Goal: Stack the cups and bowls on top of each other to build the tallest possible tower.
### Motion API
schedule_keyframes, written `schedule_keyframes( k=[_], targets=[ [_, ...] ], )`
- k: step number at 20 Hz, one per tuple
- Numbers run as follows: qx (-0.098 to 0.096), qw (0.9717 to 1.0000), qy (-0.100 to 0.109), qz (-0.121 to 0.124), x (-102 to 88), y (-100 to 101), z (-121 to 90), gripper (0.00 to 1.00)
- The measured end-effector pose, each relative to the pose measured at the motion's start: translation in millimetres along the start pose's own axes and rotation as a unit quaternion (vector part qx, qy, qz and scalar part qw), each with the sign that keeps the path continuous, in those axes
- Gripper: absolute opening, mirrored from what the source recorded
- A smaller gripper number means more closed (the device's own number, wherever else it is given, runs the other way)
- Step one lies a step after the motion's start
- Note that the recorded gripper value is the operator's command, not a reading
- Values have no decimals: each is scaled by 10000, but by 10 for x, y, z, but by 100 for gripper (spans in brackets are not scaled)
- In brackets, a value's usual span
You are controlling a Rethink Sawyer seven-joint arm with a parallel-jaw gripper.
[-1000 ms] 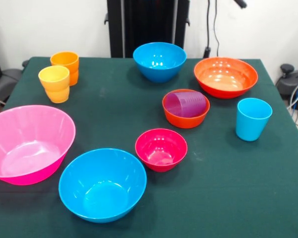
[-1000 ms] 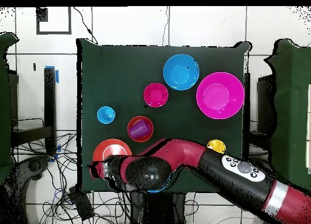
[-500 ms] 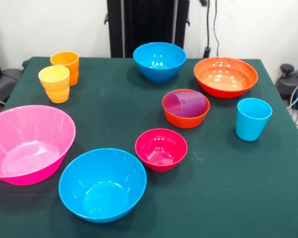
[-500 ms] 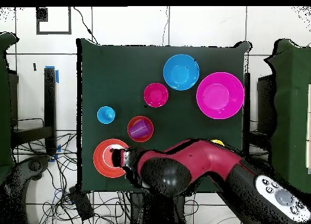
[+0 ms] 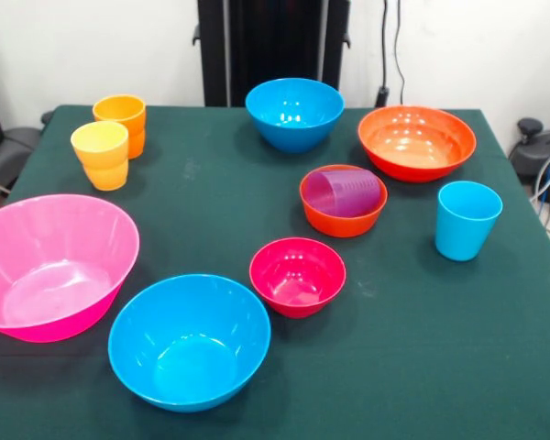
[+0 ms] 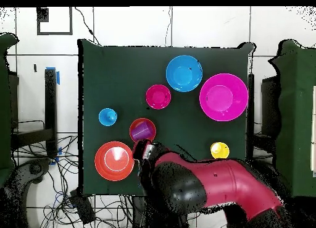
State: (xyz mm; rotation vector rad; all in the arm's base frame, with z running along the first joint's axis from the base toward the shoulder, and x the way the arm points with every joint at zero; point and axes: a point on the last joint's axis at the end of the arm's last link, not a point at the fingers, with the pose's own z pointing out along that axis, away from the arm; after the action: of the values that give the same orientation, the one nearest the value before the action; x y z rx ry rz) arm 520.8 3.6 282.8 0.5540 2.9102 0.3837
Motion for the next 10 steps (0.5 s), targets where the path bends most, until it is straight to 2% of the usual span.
schedule_keyframes(
  k=[1,3,5,6,7,10],
  targets=[
    [96,9999,-52,59,18,110,-28,100],
    [159,9997,-63,183,60,240,-38,100],
    [243,9988,-62,419,146,395,-38,100],
    [365,9973,-81,626,291,539,-42,100],
    [456,9964,-111,703,411,614,-48,100],
    [687,9953,-205,658,701,680,-44,100]
  ],
)
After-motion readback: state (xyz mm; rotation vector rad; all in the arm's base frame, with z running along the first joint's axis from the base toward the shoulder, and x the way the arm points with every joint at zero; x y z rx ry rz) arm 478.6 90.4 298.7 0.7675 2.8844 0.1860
